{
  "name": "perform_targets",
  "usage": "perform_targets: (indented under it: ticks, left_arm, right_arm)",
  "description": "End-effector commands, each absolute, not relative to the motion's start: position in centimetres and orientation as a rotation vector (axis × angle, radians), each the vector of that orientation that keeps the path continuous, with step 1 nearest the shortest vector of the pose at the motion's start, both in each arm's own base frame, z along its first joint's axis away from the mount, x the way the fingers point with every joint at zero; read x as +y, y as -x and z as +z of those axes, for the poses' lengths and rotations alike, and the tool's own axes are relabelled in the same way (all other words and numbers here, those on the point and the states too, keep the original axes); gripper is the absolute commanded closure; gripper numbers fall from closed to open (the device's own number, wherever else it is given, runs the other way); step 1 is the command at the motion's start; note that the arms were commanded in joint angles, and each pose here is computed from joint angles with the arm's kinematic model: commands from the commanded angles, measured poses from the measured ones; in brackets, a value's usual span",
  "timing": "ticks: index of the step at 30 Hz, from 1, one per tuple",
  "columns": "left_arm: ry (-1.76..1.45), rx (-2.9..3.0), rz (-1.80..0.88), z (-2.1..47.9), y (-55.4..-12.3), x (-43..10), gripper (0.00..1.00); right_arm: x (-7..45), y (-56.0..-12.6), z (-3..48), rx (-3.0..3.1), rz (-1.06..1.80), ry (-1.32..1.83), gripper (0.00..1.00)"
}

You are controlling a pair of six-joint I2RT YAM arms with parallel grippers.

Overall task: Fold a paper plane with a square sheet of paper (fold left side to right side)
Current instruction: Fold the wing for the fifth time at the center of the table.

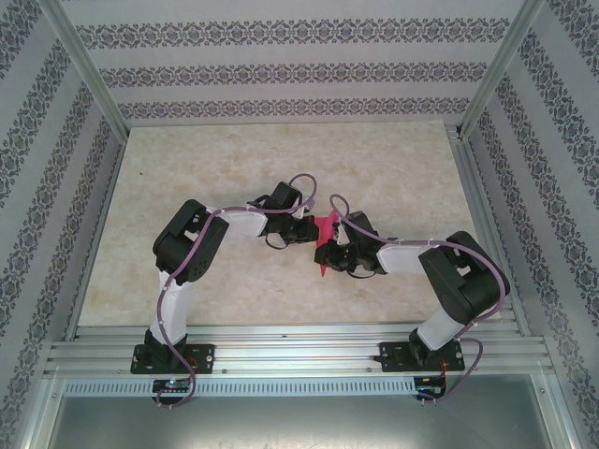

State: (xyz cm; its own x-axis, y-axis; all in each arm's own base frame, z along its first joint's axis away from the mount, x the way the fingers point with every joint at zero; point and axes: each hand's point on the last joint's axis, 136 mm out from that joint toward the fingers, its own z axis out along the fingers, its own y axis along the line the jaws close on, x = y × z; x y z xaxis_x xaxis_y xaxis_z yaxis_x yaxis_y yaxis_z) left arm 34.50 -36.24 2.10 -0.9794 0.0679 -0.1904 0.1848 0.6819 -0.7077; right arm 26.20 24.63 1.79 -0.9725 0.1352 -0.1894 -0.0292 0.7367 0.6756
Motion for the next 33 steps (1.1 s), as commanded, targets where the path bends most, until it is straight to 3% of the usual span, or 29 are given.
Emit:
perform_targets:
  ticks: [1, 12, 33]
  left_arm:
    - [-0.167, 2.820, -1.009, -2.2, -34.6, -34.8, 1.00]
    - [-0.161, 2.826, -1.000, -2.7, -34.6, -34.6, 1.00]
    - [-0.165, 2.830, -0.995, -2.8, -34.5, -34.6, 1.00]
  right_arm:
    - [24.0, -24.6, 0.3, 2.777, 1.000, -0.091, 0.79]
    - [24.7, -24.5, 3.4, 2.698, 1.067, -0.064, 0.78]
    - [23.9, -22.6, -0.3, 2.812, 0.995, -0.141, 0.78]
